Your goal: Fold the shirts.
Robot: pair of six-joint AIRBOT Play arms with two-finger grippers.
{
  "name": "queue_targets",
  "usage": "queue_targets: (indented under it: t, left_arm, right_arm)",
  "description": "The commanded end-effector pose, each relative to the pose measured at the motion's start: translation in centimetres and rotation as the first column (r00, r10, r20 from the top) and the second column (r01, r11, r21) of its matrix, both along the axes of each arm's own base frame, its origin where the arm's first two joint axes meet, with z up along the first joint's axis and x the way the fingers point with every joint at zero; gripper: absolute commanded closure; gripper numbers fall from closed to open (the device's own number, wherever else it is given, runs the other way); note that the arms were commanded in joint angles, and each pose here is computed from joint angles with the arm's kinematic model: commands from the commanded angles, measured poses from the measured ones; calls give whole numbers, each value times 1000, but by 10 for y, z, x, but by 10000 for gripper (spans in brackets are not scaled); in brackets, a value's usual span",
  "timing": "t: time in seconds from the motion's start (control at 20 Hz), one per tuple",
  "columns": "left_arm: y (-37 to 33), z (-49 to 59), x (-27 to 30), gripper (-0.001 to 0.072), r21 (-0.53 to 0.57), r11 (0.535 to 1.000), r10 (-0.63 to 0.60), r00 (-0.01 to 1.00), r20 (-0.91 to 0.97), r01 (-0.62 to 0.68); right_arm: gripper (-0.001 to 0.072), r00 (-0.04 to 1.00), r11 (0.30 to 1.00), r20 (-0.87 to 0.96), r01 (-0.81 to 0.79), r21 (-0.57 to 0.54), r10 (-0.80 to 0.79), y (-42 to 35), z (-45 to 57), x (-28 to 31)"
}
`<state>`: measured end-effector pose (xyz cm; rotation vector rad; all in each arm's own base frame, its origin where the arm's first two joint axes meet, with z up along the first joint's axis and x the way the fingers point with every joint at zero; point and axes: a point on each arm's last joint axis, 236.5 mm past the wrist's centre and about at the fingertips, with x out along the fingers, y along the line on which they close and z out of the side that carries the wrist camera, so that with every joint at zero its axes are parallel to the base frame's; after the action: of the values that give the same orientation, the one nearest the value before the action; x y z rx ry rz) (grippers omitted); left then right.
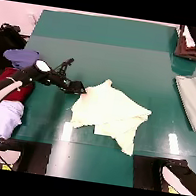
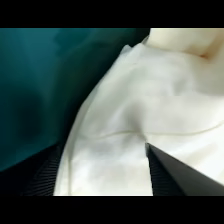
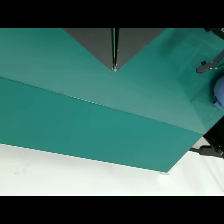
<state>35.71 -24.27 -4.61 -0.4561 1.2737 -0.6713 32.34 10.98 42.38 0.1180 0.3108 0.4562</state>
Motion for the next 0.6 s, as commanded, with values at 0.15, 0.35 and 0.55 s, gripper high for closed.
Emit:
queue_targets:
  t: [0.15, 0.35, 0.55]
  left_arm:
    - [-25, 3, 3, 469, -56, 998, -10, 1000, 22, 11]
    - [-8, 68, 34, 685, -102, 994, -24, 992, 126, 37]
    - [29, 136, 64, 684, -37, 999, 24, 950, 312, -13]
  right_arm:
    - [688, 1000, 1000, -29, 3, -22, -4, -2, -8, -2]
    - [688, 970, 987, -228, 46, -152, -80, -30, -64, -10]
    - [686, 752, 973, -621, 128, -192, -222, -88, -207, -37]
